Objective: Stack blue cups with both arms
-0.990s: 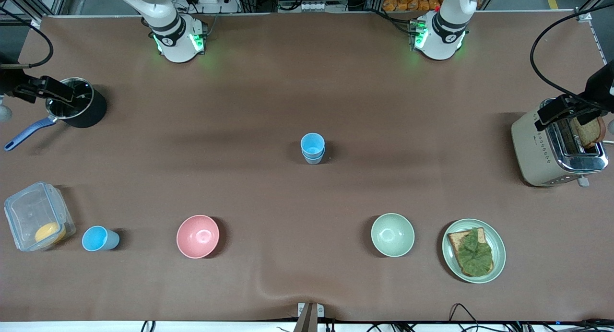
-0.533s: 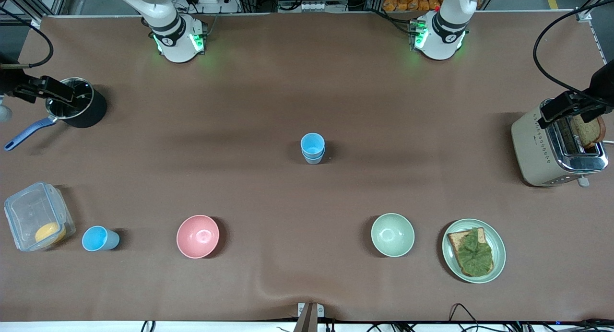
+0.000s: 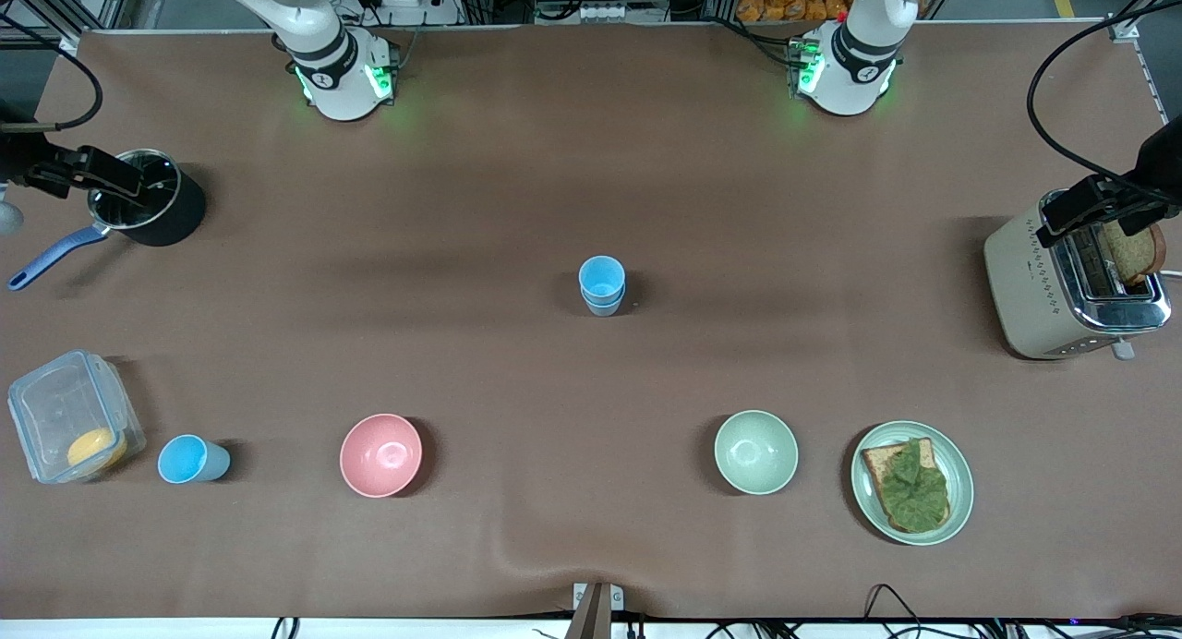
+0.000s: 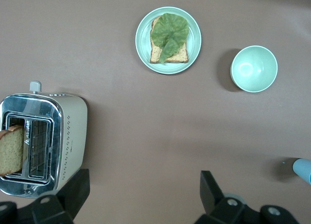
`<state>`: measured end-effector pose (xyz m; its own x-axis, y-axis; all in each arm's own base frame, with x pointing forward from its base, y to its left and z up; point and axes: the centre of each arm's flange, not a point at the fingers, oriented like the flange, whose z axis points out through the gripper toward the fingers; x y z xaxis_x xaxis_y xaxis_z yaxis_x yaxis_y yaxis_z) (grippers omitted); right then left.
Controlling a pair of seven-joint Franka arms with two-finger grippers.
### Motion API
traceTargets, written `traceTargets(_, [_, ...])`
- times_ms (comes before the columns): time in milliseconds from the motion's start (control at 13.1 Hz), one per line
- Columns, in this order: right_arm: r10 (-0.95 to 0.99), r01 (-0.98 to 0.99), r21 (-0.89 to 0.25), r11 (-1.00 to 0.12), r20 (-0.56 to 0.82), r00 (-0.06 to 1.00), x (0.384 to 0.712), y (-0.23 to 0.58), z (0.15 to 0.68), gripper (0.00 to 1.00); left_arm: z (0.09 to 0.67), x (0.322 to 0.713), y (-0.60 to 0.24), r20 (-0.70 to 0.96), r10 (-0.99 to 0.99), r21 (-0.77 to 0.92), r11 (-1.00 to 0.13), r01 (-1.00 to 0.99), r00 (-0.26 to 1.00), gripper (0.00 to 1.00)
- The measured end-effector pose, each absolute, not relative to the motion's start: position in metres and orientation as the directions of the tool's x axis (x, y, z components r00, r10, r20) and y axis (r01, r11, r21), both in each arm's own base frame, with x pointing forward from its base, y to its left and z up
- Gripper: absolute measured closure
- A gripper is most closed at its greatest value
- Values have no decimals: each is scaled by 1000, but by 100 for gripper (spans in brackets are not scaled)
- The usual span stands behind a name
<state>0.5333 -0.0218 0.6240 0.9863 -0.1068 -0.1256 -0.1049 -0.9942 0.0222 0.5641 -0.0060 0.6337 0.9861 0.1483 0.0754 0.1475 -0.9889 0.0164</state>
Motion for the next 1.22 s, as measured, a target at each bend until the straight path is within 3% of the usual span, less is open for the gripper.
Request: traceTargets(1219, [-107,-105,22,-994,-127,986,533,-22,624,0,631,561,-6,47,148,12,-989,148,988,0])
